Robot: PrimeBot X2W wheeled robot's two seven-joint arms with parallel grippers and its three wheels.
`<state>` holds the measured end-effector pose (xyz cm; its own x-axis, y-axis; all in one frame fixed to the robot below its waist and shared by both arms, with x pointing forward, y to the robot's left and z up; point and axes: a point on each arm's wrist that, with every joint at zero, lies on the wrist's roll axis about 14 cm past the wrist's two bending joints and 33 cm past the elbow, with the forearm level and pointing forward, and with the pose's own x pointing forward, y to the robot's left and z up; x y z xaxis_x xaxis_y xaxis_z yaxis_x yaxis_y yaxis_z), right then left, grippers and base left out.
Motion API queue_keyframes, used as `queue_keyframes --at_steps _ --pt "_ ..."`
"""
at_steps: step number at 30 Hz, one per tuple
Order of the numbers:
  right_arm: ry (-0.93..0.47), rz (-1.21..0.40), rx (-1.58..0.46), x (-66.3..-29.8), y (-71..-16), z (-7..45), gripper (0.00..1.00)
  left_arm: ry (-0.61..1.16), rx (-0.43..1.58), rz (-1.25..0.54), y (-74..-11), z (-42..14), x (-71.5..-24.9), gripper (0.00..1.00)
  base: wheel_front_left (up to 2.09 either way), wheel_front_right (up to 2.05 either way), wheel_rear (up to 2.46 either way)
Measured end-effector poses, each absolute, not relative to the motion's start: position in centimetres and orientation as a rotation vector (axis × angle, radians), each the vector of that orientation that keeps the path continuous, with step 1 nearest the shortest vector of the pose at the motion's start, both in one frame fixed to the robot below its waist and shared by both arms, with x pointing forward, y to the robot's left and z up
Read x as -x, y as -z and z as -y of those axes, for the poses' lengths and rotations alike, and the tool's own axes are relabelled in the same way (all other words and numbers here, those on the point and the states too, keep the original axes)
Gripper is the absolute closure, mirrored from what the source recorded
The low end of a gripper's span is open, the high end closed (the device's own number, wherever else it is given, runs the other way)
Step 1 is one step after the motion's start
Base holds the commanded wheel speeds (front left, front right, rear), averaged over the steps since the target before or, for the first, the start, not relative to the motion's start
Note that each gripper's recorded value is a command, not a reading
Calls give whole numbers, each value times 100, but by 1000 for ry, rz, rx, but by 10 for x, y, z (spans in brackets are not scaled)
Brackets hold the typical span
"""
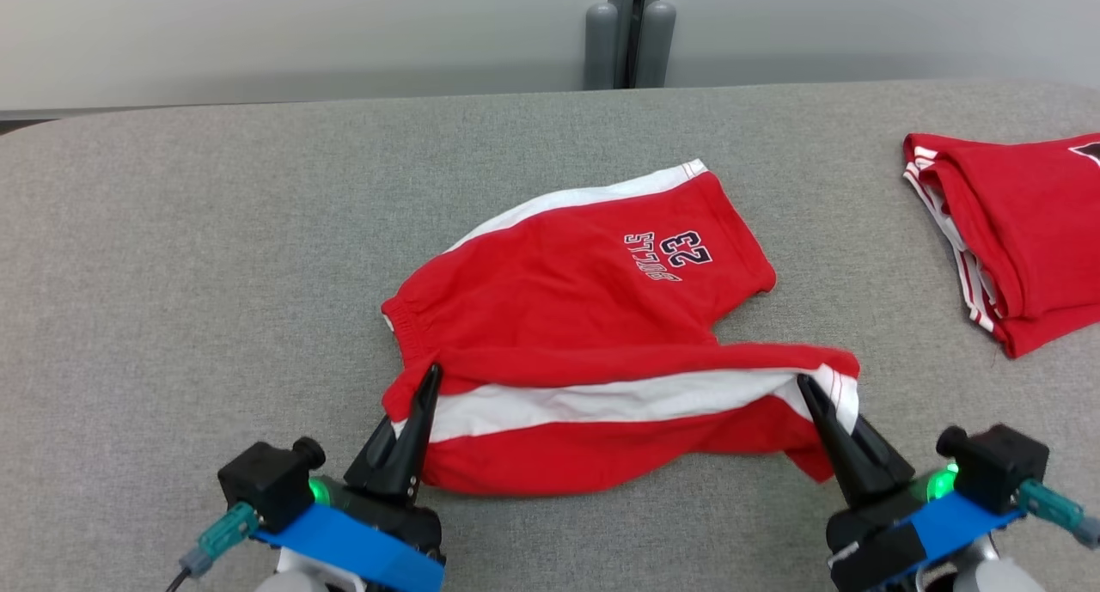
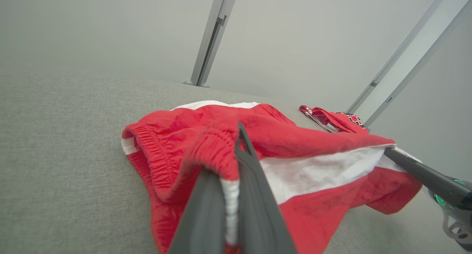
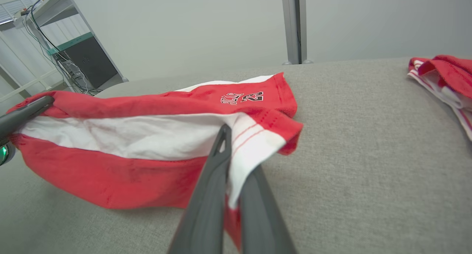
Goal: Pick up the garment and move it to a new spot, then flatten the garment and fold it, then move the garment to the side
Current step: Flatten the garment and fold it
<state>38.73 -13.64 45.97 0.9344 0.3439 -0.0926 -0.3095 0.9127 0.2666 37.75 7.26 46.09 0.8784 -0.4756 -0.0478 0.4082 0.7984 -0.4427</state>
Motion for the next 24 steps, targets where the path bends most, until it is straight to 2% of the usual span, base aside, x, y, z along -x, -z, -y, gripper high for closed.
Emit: queue_keyframes --at_steps 9,16,24 --pt "-389 -83 -177 -450 -481 126 100 445 441 -113 -468 -74 -422 100 0 0 0" --pt "-399 -152 -136 -503 -464 125 100 427 455 -112 -462 -72 -462 100 0 0 0" --pt "-411 -251 -72 -547 -430 120 100 400 443 -164 -438 -75 -490 100 0 0 0"
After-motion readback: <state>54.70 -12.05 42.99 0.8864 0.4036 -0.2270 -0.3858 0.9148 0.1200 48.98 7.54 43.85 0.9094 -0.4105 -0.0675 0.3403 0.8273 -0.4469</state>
